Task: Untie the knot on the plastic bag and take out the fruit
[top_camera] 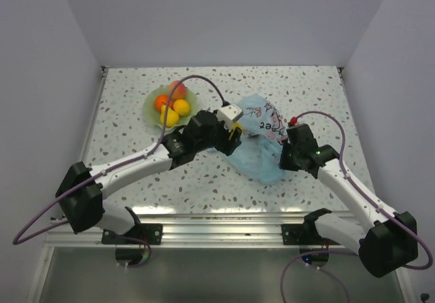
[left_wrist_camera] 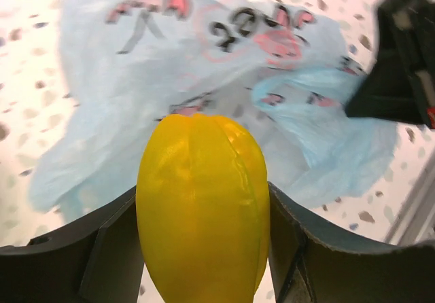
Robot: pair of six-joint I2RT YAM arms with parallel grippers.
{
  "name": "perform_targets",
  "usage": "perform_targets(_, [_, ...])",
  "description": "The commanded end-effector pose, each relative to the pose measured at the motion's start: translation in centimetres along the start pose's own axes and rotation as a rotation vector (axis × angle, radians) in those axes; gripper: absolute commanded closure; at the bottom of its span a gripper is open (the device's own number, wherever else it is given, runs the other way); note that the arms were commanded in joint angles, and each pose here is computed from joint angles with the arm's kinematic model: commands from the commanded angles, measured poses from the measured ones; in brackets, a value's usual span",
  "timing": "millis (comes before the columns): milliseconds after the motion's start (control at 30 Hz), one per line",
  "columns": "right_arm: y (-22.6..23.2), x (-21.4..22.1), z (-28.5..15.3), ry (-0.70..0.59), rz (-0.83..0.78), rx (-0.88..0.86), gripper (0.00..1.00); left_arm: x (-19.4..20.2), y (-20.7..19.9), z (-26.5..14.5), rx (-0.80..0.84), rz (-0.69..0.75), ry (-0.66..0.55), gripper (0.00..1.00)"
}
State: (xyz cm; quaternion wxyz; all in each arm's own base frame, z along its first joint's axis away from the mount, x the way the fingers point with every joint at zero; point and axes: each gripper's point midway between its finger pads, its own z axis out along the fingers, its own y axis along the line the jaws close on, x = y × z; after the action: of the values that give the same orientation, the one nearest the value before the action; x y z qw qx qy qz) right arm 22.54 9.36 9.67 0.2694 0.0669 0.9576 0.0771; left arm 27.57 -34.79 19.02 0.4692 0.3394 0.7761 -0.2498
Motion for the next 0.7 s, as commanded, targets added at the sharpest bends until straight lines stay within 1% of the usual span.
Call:
perform_targets(0, [0.4,-0.8,0.1,-0.035,-0.012,-0.022,1.00,-2.1,6.6,-2.8,-0.257,-0.160,-0.037,0.73])
perform_targets(33, [0.5,-0.9,0.2,-0.038,-0.017,-0.028,1.00,-2.2,8.1,-3.3,-0.305,-0.182,-0.043,0.73])
perform_targets(67, [0.6,-0.8,0.2,-0.035,-0.019,-0.032,1.00,-1.9,11.0,-4.1,-0.387,-0.233,-0.047,0.73])
perform_targets(100, [0.6,-0.8,0.2,-0.034,-0.022,-0.036,1.00,-1.7,13.0,-5.0,-0.460,-0.262,-0.053,0.73])
perform_targets(133, [0.8,-1.0,0.2,-0.042,-0.024,-0.045,1.00,-1.3,16.0,-6.0,-0.540,-0.306,-0.058,0.73])
perform_targets(200, [0.9,-1.0,0.1,-0.042,-0.029,-0.052,1.00,-0.5,18.9,-7.2,-0.623,-0.372,-0.068,0.73])
perform_targets(233, [1.2,-1.2,0.1,-0.049,-0.032,-0.065,1.00,-0.1,21.7,-8.4,-0.686,-0.416,-0.083,0.73])
perform_targets(300, [1.3,-1.2,0.1,-0.050,-0.039,-0.075,1.00,0.7,24.3,-9.0,-0.743,-0.482,-0.088,0.70])
perform_targets(333, [1.6,-1.3,0.1,-0.052,-0.047,-0.087,1.00,1.4,26.4,-10.0,-0.793,-0.512,-0.091,0.69])
perform_targets(367, [1.6,-1.3,0.1,-0.049,-0.049,-0.091,1.00,2.4,27.5,-9.7,-0.814,-0.528,-0.068,0.68])
perform_targets(433, [1.7,-1.3,0.2,-0.049,-0.055,-0.096,1.00,3.1,29.9,-10.1,-0.847,-0.553,-0.062,0.65])
perform_targets(533, [2.0,-1.4,0.2,-0.047,-0.061,-0.108,1.00,5.0,32.5,-9.3,-0.882,-0.587,-0.013,0.60])
perform_targets(633, [2.1,-1.7,0.2,-0.049,-0.069,-0.110,1.00,7.1,34.2,-8.1,-0.904,-0.615,0.047,0.53])
perform_targets(667, [2.0,-1.7,0.1,-0.049,-0.071,-0.108,1.00,7.1,34.6,-8.1,-0.915,-0.620,0.048,0.51])
